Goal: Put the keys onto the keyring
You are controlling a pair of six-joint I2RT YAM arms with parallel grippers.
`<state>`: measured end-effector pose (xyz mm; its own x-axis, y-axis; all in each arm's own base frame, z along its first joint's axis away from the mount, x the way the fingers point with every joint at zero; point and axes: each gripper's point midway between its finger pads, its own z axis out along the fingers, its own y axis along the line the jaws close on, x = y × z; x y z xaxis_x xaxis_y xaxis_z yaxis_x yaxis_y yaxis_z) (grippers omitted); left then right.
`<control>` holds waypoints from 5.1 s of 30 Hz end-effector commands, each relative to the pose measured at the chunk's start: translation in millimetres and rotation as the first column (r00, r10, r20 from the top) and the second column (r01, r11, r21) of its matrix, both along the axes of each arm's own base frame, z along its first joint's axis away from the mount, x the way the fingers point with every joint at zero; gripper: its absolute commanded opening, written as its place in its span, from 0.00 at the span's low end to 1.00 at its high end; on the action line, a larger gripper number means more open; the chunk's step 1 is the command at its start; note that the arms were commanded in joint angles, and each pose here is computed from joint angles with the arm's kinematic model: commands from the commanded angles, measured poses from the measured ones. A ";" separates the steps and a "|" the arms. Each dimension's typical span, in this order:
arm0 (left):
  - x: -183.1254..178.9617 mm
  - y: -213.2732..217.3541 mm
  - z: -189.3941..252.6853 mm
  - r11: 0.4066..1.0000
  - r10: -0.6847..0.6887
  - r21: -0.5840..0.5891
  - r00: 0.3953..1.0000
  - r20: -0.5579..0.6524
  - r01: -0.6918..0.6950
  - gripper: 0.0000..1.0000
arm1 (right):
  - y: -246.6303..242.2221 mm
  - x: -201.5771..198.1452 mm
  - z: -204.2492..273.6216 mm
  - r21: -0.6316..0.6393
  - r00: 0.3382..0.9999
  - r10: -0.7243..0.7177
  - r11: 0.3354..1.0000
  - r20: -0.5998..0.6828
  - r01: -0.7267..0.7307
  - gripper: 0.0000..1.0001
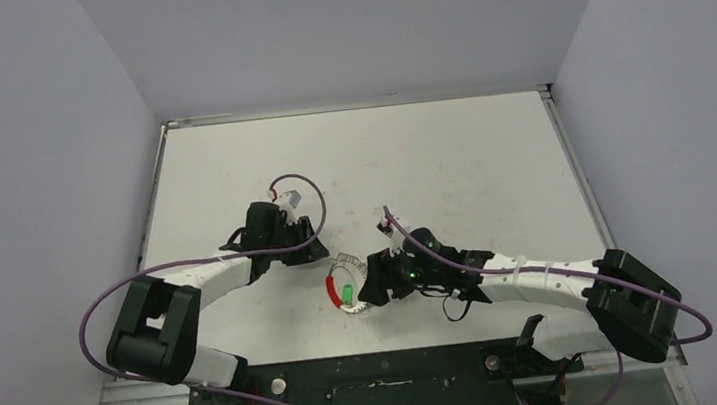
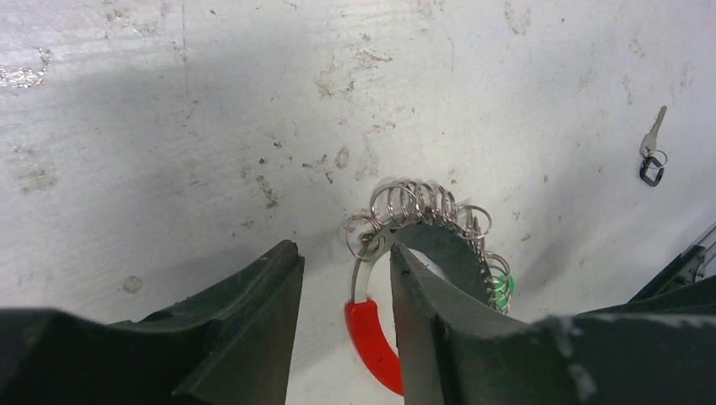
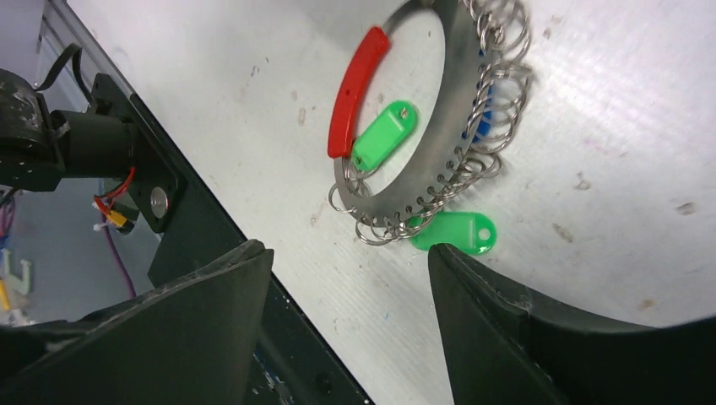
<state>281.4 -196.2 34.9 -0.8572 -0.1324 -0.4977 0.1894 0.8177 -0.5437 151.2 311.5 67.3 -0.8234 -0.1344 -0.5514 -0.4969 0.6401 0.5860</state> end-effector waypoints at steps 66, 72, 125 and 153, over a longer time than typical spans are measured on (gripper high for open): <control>-47.5 9.0 45.8 0.974 0.086 -0.215 0.995 0.044 -0.075 0.59 | 36.9 -16.5 -0.4 0.196 0.995 0.059 0.980 -0.083 -0.042 0.46; -47.8 7.9 53.3 0.973 0.074 -0.224 0.995 0.071 -0.056 0.57 | 6.8 7.5 19.9 -0.070 0.976 0.125 0.991 0.178 -0.114 0.50; -40.2 23.0 99.1 0.948 0.193 -0.307 0.926 0.325 -0.089 0.45 | 23.9 2.5 -41.2 -0.670 0.053 0.773 0.580 0.633 -0.463 0.20; -43.5 23.0 97.7 0.949 0.184 -0.304 0.928 0.323 -0.083 0.44 | 41.6 14.2 -35.6 -0.671 0.026 0.752 0.602 0.658 -0.433 0.18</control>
